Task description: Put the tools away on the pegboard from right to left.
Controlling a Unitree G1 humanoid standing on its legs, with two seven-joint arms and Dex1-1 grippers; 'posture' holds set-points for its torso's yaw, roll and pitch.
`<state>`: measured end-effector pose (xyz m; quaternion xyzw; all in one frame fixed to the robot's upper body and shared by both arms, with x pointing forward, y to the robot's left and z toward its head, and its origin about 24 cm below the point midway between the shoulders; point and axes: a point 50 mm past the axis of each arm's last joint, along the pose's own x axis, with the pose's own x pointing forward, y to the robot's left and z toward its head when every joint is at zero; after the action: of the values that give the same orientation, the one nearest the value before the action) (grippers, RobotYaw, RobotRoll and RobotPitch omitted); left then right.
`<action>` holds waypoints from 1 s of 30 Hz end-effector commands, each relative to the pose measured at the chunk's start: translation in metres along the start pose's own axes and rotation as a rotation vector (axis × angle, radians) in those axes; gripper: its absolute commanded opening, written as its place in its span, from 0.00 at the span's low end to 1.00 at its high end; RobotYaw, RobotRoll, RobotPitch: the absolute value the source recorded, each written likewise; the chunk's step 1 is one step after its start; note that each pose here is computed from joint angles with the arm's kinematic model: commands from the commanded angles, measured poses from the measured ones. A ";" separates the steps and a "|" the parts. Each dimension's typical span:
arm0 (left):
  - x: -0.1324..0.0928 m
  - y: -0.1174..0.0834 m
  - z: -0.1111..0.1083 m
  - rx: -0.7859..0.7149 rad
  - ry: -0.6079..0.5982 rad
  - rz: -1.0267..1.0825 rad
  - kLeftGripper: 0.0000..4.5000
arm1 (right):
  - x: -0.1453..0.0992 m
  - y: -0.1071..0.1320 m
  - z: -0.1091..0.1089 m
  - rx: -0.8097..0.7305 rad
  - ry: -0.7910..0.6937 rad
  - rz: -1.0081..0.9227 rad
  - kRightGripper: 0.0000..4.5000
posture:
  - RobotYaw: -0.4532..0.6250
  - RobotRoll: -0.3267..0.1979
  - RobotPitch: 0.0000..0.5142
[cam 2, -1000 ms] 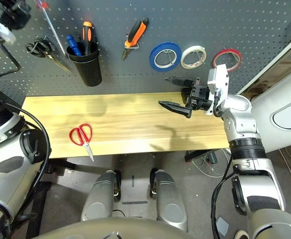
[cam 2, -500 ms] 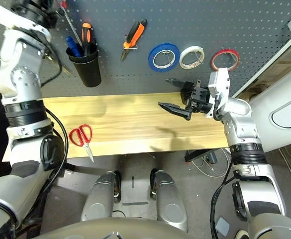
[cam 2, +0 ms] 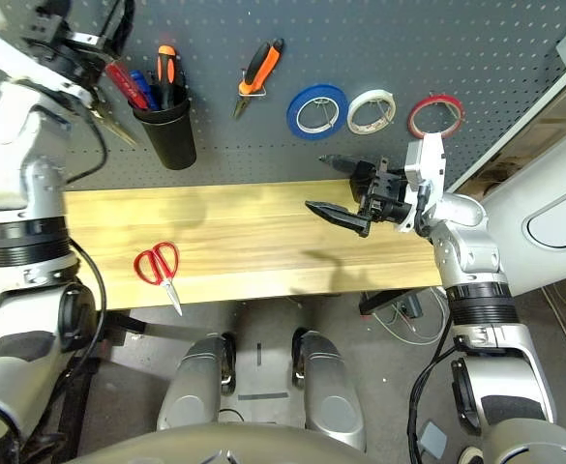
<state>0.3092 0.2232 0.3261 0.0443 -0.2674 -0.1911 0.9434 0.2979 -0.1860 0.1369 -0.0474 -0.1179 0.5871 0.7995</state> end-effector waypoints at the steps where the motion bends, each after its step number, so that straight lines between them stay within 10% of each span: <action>1: -0.016 -0.018 0.009 -0.072 0.132 -0.192 1.00 | 0.007 0.009 -0.010 0.021 0.022 0.051 1.00 | 0.51 0.62 0.32; 8: -0.087 -0.055 -0.032 -0.269 0.585 -0.379 1.00 | 0.022 0.023 -0.035 0.045 0.128 0.101 1.00 | 0.54 0.62 0.44; 16: -0.159 -0.053 -0.103 -0.335 0.973 -0.144 1.00 | 0.035 0.042 -0.059 0.024 0.374 0.077 1.00 | 0.52 0.62 0.54; 30: -0.212 -0.032 -0.190 -0.179 1.147 0.332 1.00 | 0.041 0.076 -0.044 -0.022 0.369 0.144 1.00 | 0.43 0.62 0.70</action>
<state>0.2336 0.2657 0.0635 0.0089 0.2891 -0.0334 0.9567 0.2553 -0.1219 0.0840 -0.1743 0.0269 0.6170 0.7669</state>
